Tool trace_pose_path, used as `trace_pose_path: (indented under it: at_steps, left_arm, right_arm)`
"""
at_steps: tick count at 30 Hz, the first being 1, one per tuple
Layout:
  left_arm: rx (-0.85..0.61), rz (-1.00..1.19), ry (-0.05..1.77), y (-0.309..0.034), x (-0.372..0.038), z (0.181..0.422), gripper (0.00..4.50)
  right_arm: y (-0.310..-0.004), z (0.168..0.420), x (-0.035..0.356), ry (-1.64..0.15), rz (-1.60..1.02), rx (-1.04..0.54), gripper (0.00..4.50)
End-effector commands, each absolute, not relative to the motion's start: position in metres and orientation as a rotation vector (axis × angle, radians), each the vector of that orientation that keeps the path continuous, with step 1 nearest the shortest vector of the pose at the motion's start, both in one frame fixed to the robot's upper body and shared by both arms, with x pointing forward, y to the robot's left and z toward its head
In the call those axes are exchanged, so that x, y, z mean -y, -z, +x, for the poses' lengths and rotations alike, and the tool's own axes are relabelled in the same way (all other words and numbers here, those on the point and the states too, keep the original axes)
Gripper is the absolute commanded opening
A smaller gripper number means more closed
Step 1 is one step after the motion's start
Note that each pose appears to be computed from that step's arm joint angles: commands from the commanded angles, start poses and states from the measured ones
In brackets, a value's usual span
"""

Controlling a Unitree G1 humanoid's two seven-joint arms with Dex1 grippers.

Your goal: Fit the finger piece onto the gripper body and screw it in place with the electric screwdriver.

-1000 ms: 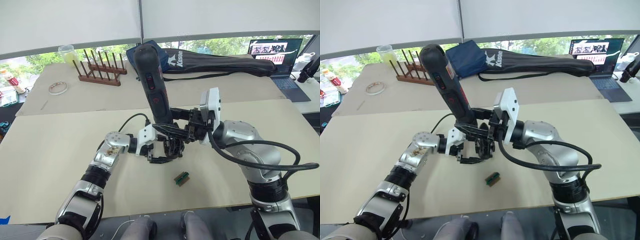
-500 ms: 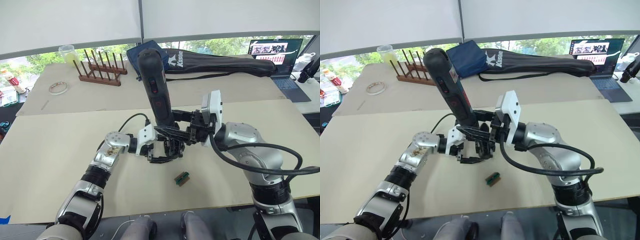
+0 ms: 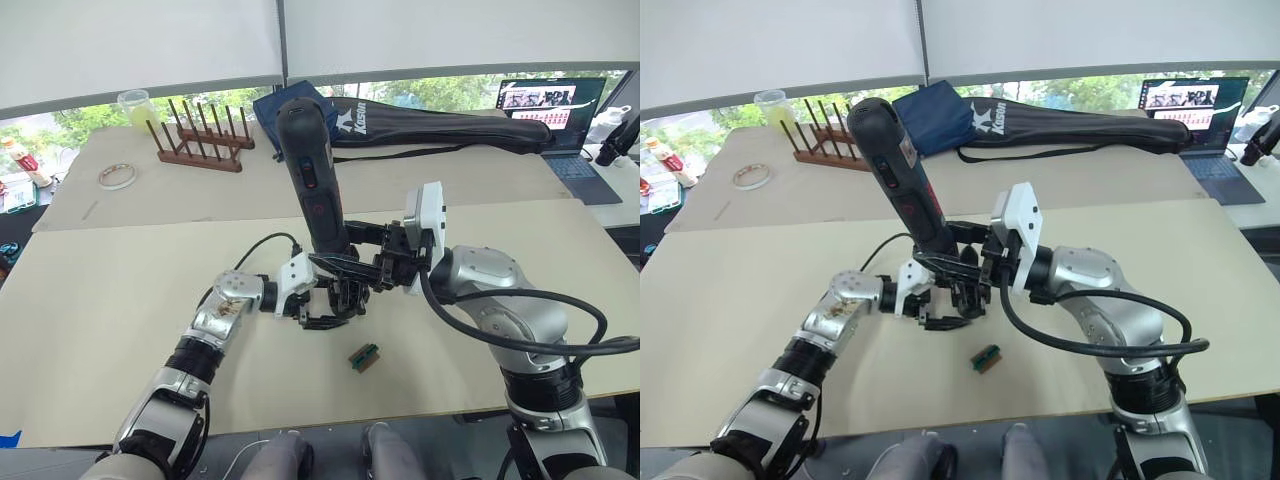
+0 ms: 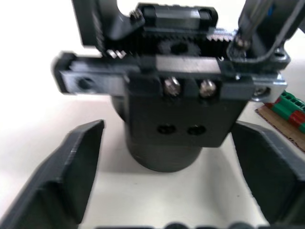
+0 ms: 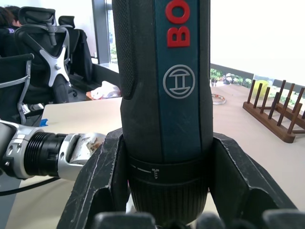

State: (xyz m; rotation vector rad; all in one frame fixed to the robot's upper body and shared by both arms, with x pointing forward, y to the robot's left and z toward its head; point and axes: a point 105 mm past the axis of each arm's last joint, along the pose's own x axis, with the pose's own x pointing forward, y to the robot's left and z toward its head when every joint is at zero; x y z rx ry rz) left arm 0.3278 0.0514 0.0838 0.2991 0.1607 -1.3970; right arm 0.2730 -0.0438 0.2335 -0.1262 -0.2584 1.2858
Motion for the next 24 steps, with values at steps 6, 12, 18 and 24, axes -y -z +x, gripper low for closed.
trace_pose_path:
  at_steps: [6, 12, 18, 24]
  left_arm:
    - [-0.134, 0.316, 1.404, -0.085, -0.042, 0.33, 2.32]
    - [-0.125, 0.317, 1.394, -0.086, -0.04, 0.335, 2.32]
    - [-0.118, 0.32, 1.409, -0.089, -0.037, 0.338, 2.32]
    - [-0.11, 0.327, 1.42, -0.094, -0.034, 0.341, 2.32]
  right_arm:
    - [-0.242, 0.266, 0.053, -1.252, -0.12, 0.31, 1.96]
    - [-0.233, 0.268, 0.058, -1.237, -0.111, 0.272, 1.96]
    - [-0.226, 0.271, 0.066, -1.29, -0.071, 0.218, 1.96]
    - [-0.206, 0.275, 0.071, -1.326, -0.1, 0.138, 1.96]
